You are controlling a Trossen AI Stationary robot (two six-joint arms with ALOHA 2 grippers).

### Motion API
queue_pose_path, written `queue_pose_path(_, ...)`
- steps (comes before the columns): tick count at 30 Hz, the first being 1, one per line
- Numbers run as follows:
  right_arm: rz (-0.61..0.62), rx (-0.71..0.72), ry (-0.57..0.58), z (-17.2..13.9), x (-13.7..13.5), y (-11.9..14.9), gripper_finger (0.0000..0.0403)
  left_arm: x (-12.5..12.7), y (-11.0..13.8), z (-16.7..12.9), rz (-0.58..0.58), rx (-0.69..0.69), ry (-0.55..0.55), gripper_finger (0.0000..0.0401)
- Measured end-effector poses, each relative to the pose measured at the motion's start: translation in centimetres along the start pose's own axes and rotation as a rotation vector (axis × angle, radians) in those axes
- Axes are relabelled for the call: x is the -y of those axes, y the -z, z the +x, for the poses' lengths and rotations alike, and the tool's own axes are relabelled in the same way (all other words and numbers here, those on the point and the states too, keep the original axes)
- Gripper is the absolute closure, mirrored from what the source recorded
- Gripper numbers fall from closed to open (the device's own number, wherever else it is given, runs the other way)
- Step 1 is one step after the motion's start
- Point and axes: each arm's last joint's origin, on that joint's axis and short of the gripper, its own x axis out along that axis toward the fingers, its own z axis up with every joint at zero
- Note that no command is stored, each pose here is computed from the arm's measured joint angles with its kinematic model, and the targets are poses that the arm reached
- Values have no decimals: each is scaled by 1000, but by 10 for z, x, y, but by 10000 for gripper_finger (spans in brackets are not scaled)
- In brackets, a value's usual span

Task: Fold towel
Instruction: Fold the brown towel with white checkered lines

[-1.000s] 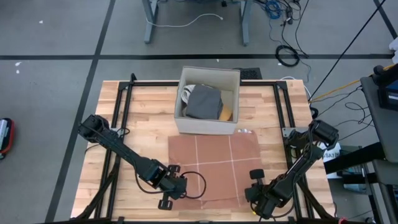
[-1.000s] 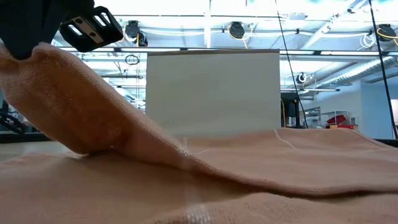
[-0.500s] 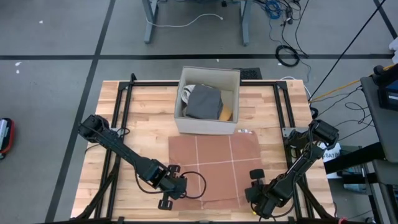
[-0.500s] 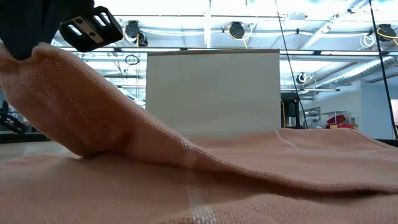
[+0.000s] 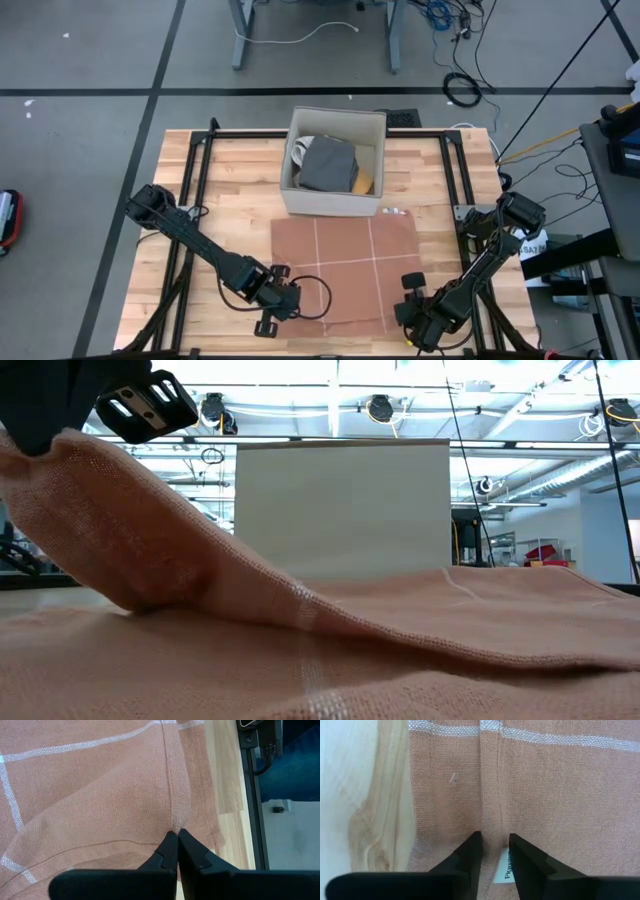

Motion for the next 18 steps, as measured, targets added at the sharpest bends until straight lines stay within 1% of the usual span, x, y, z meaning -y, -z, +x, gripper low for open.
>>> queue_pose_path(6, 0, 0, 0, 0, 0, 0, 294, 0, 0, 0, 0, 0, 0, 401)
queue_pose_path(9, 1, 2, -2, -1, 0, 0, 287, 0, 0, 0, 0, 0, 0, 401)
queue_pose_path(13, 6, 18, -17, -7, 1, -1, 291, 0, 0, 0, 0, 1, 0, 401)
queue_pose_path(18, 11, 37, -31, -13, 2, -2, 305, 0, 0, 0, 0, 3, 1, 401)
